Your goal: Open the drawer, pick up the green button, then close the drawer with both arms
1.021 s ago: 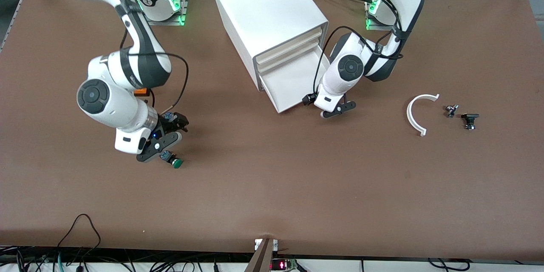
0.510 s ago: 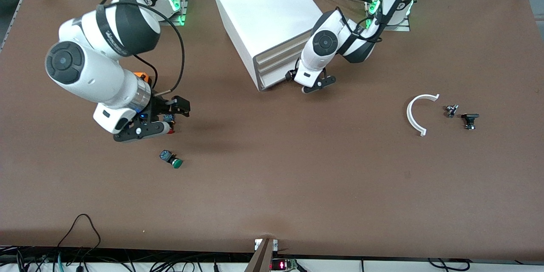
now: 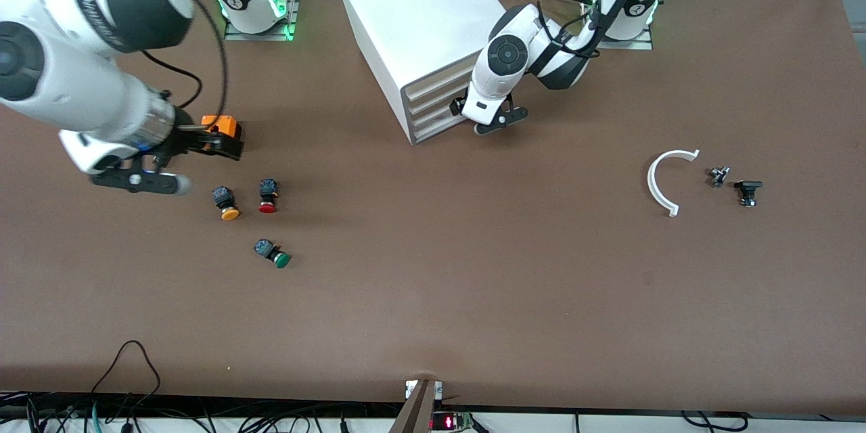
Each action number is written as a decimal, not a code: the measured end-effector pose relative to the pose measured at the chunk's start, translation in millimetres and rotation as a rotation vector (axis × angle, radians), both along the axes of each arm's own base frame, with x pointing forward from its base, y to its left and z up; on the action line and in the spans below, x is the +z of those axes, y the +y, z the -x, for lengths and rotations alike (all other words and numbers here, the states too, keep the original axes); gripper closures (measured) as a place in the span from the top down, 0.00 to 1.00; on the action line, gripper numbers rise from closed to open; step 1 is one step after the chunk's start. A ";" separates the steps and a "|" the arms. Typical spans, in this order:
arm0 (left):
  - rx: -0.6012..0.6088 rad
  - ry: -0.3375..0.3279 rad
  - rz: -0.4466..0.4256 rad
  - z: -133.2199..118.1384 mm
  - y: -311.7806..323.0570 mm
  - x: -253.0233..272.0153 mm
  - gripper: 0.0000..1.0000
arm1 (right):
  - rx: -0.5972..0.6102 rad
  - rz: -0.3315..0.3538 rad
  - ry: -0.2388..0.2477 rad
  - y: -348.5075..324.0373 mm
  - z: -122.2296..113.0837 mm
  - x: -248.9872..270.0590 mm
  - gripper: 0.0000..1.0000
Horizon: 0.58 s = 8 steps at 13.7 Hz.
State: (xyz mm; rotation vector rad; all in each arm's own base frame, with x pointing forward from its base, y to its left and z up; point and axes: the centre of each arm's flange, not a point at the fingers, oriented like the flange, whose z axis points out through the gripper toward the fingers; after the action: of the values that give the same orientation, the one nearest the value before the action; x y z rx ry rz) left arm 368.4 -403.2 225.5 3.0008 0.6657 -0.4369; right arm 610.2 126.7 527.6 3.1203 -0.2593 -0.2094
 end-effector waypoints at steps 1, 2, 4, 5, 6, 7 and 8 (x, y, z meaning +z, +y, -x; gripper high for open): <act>0.001 0.000 -0.001 0.2 0.7 0.1 1.00 | -0.013 0.014 -0.014 -21.3 -1.5 6.2 1.00; 0.003 0.001 -0.001 -0.4 1.4 0.1 1.00 | -0.009 0.040 -0.031 -41.2 -2.7 12.6 1.00; 0.050 -0.020 0.004 -18.3 13.3 6.3 1.00 | -0.001 0.073 -0.060 -61.7 -2.8 23.3 1.00; 0.105 -0.053 0.013 -45.6 30.5 17.9 1.00 | 0.000 0.079 -0.073 -63.1 -2.2 27.6 1.00; 0.153 -0.092 0.025 -77.4 52.8 34.4 1.00 | 0.003 0.082 -0.085 -62.3 -0.9 32.6 1.00; 0.169 -0.132 0.040 -107.9 78.2 53.9 1.00 | 0.004 0.085 -0.098 -62.0 1.7 39.9 1.00; 0.142 -0.174 0.058 -131.9 103.1 74.5 1.00 | 0.004 0.087 -0.113 -62.3 5.4 49.1 1.00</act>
State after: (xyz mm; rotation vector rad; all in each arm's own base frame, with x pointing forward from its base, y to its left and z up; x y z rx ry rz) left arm 500.3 -300.1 300.0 2.8687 0.8278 -0.1829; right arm 604.8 64.4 576.7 3.0501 -0.2550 -0.0206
